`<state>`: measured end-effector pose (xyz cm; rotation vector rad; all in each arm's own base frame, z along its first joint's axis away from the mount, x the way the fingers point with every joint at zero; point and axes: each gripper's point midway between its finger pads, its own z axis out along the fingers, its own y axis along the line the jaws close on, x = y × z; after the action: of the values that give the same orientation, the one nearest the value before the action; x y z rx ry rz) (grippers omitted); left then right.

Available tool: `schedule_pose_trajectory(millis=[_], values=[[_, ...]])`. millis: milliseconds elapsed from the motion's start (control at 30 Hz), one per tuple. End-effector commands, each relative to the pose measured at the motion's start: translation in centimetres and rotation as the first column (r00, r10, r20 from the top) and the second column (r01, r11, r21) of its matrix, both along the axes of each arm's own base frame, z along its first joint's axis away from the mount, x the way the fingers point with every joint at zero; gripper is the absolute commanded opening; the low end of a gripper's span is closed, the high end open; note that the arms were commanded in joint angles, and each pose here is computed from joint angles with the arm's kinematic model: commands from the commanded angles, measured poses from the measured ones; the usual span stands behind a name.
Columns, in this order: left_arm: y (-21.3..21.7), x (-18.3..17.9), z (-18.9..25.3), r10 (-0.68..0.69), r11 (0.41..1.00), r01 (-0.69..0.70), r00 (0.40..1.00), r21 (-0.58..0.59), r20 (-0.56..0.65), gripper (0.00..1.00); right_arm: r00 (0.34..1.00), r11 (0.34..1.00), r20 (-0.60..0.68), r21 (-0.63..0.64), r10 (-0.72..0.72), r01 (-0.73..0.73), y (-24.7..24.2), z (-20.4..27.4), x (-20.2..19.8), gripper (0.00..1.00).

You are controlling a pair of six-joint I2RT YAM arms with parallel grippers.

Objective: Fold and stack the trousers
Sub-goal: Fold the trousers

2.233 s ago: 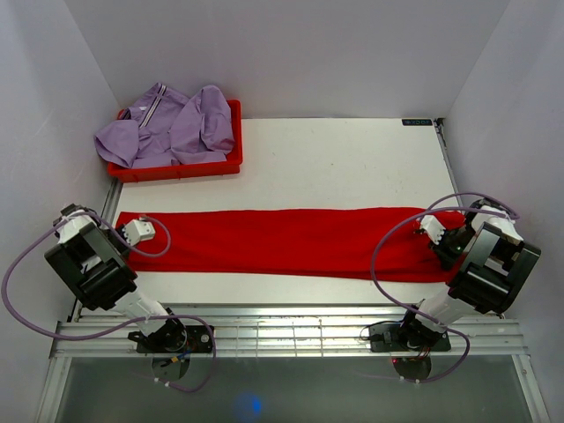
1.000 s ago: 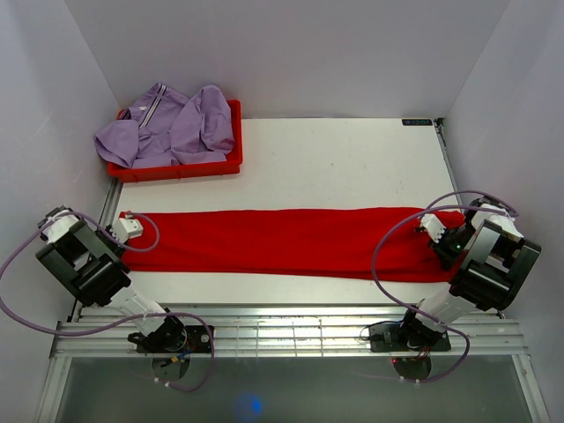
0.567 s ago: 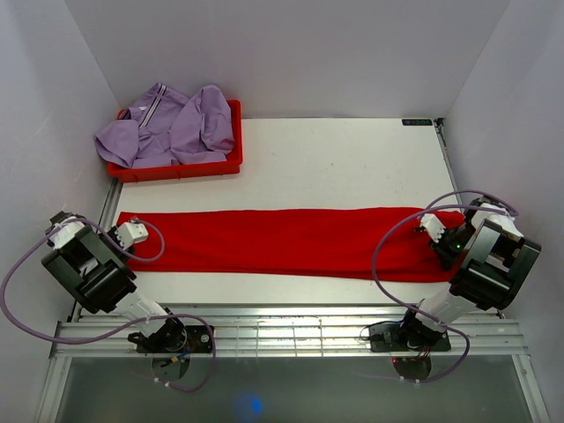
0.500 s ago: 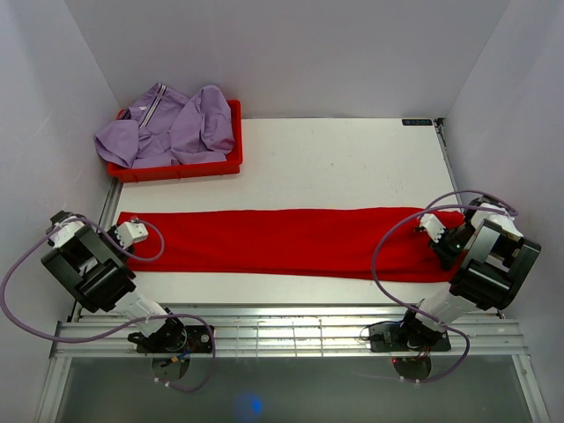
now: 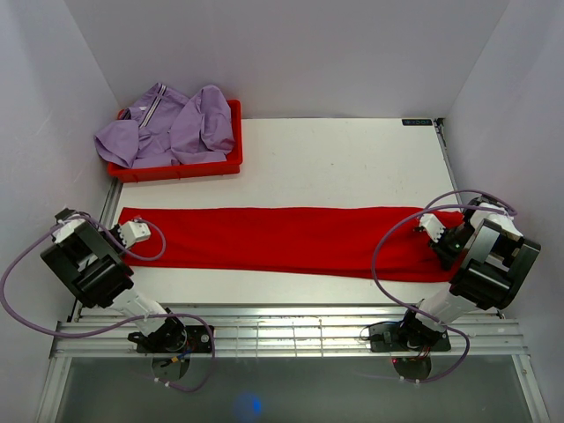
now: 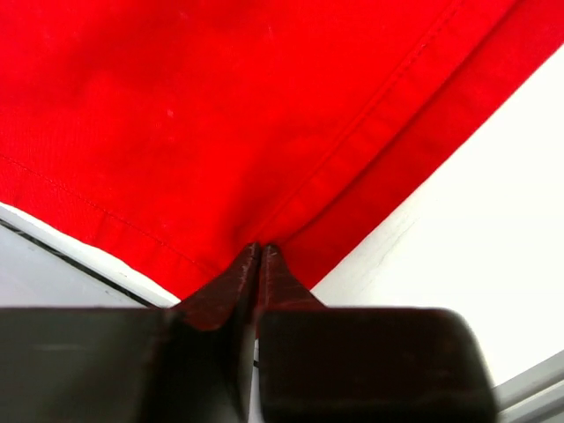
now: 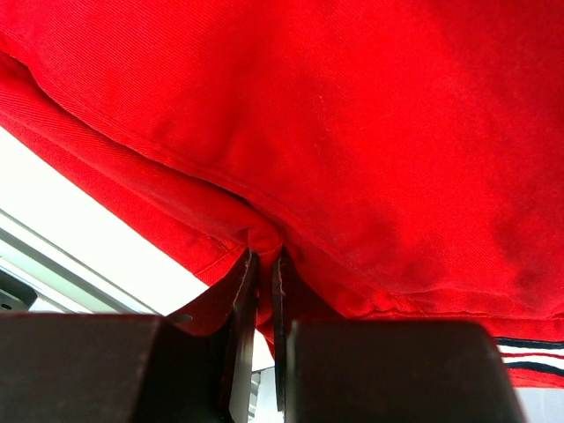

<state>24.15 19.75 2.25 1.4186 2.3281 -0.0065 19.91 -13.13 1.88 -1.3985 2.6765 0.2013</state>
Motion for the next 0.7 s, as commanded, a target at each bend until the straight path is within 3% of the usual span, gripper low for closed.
schedule_pose_trajectory(millis=[0, 133, 433, 667], values=[[0.3, 1.2, 1.9, -0.03, 0.999, 0.029, 0.998, 0.017, 0.061, 0.12, 0.996, 0.994, -0.086, -0.113, 0.0, -0.009, -2.4, -3.0, -1.5, 0.08], [0.3, 1.6, 3.7, -0.024, 1.0, 0.024, 0.997, 0.003, 0.075, 0.0, 0.996, 0.993, -0.09, -0.12, 0.0, -0.01, -2.5, -3.1, -1.7, 0.08], [0.0, 2.3, 8.3, -0.037, 0.999, 0.038, 0.992, -0.008, 0.118, 0.0, 0.996, 0.993, -0.084, -0.122, -0.005, -0.005, -2.6, -2.8, -1.3, 0.08], [-0.7, 0.1, 6.7, -0.043, 0.999, 0.044, 0.999, -0.021, 0.021, 0.0, 0.997, 0.993, -0.076, -0.118, -0.005, -0.004, -2.5, -2.6, -1.2, 0.08]])
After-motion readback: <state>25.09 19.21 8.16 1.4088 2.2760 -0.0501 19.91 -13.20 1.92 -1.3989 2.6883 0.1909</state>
